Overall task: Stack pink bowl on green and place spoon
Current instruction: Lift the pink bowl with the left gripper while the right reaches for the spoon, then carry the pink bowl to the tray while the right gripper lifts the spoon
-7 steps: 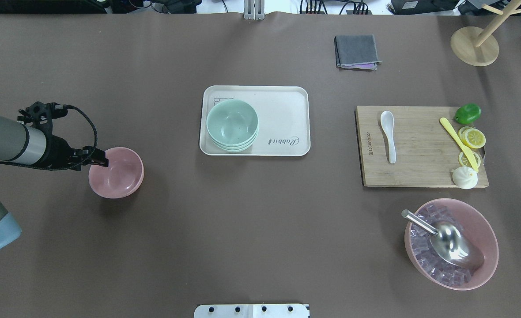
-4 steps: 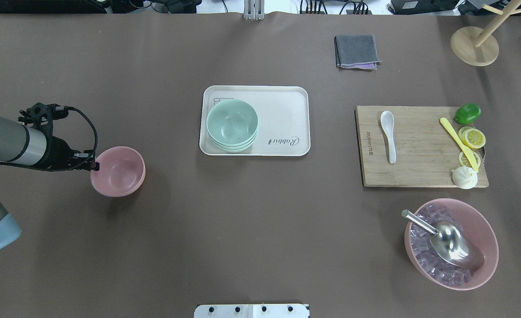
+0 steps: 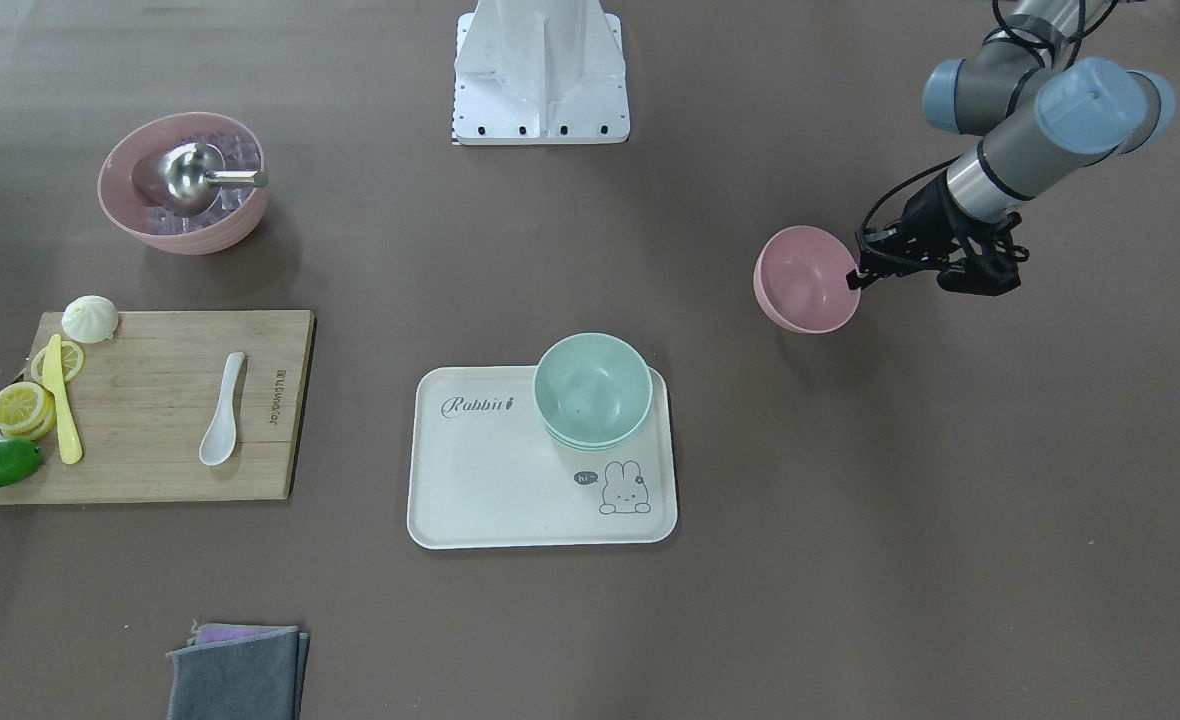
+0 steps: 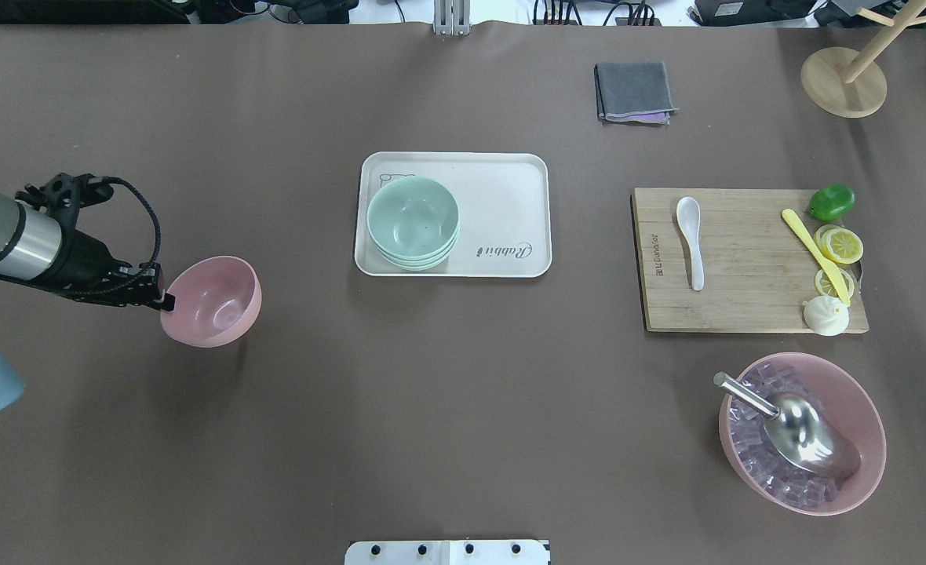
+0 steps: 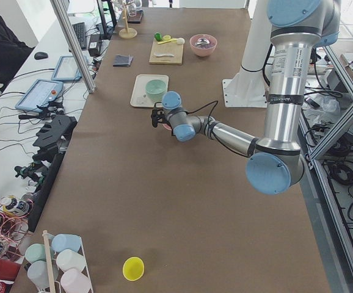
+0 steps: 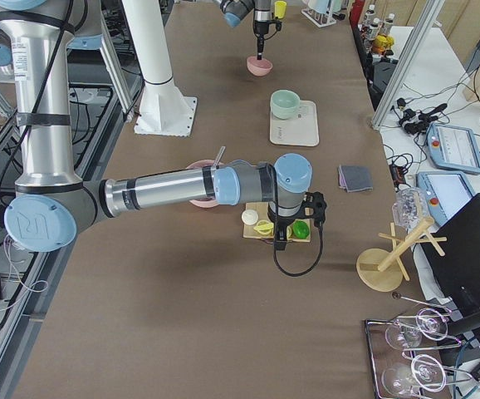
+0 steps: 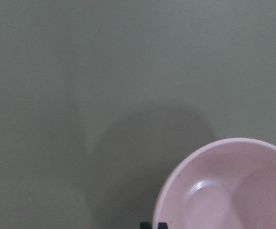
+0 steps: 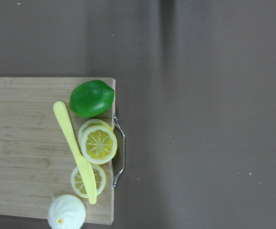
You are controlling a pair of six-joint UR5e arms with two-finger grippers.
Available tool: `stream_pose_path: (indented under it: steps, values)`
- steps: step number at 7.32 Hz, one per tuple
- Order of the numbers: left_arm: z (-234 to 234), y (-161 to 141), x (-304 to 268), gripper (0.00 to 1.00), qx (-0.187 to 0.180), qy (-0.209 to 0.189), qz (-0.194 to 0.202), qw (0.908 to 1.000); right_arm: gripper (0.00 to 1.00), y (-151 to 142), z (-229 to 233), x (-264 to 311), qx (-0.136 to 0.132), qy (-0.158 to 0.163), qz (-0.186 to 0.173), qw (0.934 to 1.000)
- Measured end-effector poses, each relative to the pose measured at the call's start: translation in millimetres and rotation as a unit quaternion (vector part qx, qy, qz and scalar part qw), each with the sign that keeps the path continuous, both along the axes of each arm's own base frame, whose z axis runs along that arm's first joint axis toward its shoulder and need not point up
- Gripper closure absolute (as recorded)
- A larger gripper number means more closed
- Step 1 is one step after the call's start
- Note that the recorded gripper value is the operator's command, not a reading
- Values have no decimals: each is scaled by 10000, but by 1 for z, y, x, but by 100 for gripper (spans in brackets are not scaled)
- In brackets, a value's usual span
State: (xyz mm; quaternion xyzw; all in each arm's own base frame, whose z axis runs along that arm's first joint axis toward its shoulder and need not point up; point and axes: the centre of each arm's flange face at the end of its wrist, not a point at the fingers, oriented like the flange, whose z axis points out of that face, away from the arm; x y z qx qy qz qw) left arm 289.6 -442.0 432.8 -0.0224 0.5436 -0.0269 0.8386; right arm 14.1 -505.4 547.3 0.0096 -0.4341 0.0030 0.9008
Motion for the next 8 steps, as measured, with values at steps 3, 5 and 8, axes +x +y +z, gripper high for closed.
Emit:
stream_pose_path:
  steps: [3,5,8]
  values:
    - [-74,-56,-47,100,-262,387,-138,9988,0,-47,-95,-96,-267,-141,118,9995]
    - [-148,-92,-55,100,-477,333,-296,9979,1,-51,-143,-209,-276,318,3,9991]
    - [-195,-109,-51,100,-543,271,-382,9974,2,-32,-132,-325,115,612,-122,9980]
